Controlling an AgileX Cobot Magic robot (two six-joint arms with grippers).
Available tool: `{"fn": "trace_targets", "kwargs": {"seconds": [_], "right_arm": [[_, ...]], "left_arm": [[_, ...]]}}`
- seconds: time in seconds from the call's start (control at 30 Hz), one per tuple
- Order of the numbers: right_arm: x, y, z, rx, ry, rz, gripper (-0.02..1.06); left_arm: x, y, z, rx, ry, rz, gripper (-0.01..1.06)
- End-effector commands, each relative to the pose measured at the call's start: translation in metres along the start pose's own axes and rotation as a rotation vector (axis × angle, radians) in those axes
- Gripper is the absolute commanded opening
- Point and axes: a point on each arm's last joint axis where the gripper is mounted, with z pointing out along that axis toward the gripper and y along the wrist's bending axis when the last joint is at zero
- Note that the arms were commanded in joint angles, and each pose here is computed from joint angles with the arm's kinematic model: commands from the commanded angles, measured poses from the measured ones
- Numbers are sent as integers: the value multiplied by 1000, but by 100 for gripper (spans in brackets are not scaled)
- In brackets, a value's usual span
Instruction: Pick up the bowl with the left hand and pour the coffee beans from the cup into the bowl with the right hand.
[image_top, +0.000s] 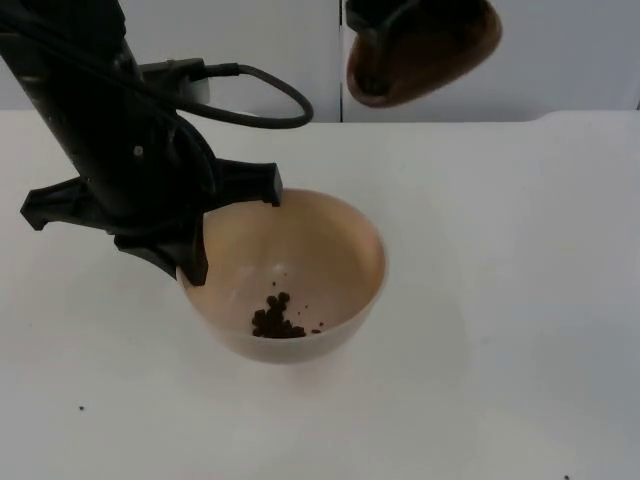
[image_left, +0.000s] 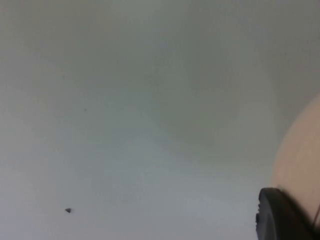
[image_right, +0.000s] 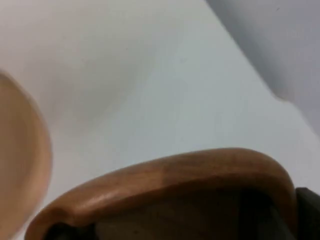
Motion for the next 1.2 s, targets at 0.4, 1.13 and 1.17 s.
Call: {"fn": "trace_targets", "kwargs": {"seconds": [0.4, 1.13, 1.17], "right_arm": [[17, -38, 27, -234, 88, 210, 0], [33, -79, 51, -251, 117, 384, 0], [34, -81, 53, -249, 120, 396, 0]], "left_arm": [[-1, -2, -2, 14, -9, -14, 0], [-17, 15, 4, -8, -99, -25, 0], [-18, 18, 5, -11, -97, -37, 0]]}}
